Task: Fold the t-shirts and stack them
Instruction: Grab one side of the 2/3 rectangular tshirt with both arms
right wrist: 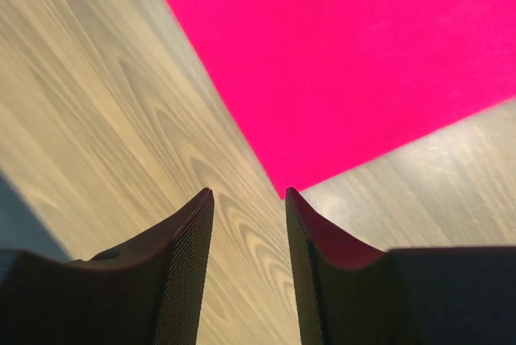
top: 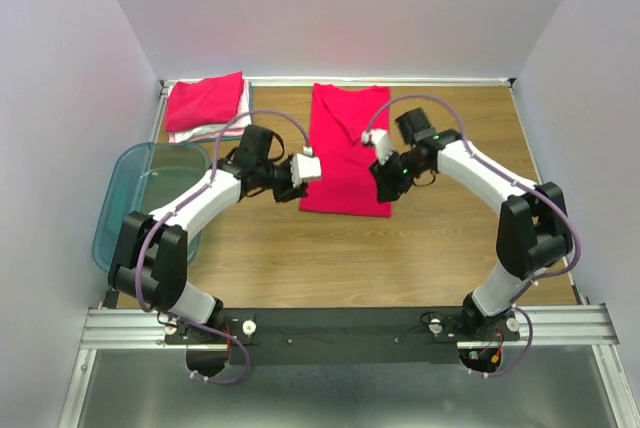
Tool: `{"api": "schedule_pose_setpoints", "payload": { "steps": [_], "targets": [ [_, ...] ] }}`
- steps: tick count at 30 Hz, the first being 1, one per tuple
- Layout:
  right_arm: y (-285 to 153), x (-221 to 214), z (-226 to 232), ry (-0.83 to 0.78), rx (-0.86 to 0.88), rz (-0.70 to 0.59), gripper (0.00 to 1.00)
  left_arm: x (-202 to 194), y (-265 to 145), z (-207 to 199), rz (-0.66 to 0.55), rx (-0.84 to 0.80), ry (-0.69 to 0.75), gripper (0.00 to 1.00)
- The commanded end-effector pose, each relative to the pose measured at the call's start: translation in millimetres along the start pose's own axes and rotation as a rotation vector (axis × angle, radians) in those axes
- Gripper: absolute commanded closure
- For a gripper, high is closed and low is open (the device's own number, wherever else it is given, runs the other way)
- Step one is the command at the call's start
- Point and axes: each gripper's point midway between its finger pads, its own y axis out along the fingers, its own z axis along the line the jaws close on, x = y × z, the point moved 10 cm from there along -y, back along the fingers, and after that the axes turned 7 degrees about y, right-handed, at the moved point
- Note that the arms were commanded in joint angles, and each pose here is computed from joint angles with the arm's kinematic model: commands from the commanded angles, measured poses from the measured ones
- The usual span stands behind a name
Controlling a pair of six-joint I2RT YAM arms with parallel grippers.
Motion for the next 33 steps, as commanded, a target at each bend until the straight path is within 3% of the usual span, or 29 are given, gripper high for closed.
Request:
{"api": "schedule_pose_setpoints", "payload": {
  "steps": [1,7,15,27,33],
  "targets": [
    [12,-13,8,-0.238,-0.221,0.084,0.53,-14,8,-11,0.156,0.044,0.284,0.58],
    [38,-29,5,-0.316,-0.266,0.118,0.55,-25,31,-38,0.209,0.002,0.434,0.57],
    [56,-41,-1,-0.339,-0.256,0.165,0.55,-34,46,-37,0.246,-0.021,0.433,0.52],
    [54,-49,9,-0.382,-0.243,0.163,0.56,-51,58,-32,0.324,-0.076,0.454,0.52],
    [49,-49,17,-0.412,-0.228,0.155,0.56,-56,65,-30,0.344,-0.106,0.437,0.65]
  ]
}}
